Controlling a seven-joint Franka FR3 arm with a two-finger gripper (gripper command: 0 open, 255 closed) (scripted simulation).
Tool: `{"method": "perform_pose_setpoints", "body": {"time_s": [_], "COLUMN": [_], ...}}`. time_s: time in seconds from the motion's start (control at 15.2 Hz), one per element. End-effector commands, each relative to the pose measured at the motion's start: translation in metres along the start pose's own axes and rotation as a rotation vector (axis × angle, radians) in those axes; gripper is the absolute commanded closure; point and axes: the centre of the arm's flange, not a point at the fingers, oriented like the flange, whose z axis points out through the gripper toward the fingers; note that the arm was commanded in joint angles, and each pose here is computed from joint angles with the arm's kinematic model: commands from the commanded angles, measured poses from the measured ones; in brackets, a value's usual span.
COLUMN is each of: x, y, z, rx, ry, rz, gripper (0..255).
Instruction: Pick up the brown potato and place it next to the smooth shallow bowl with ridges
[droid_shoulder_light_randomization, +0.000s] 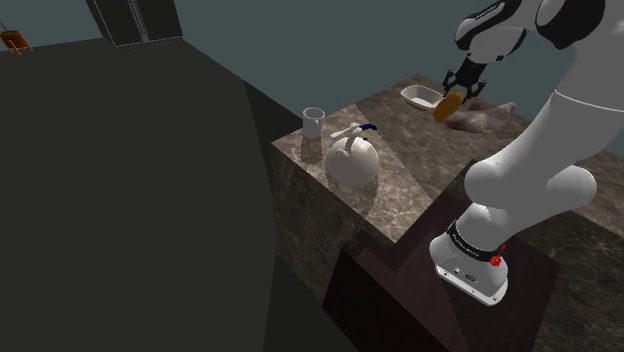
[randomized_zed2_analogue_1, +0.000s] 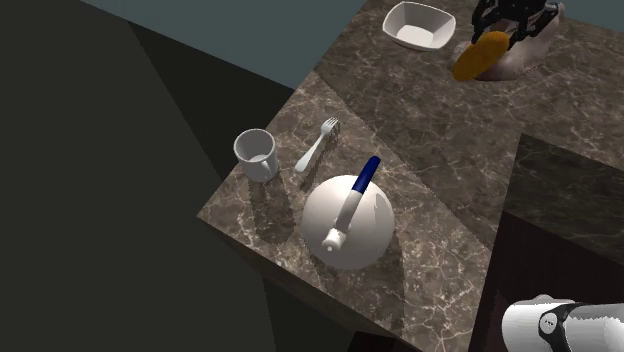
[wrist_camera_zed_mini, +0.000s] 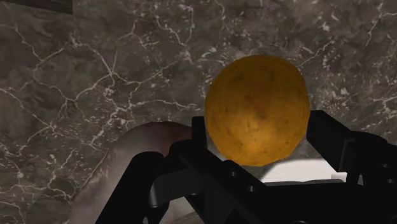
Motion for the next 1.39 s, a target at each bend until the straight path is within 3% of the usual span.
{"method": "perform_pose_setpoints", "body": {"time_s": [0.0,1.32], "x": [0.008,0.001], "y": [0.011,0.015], "z": [0.003,0.108], "rx": [0.001,0.001], "ry": [0.001,0.001], "rz": [-0.002,-0.002], "gripper": [255,255]}}
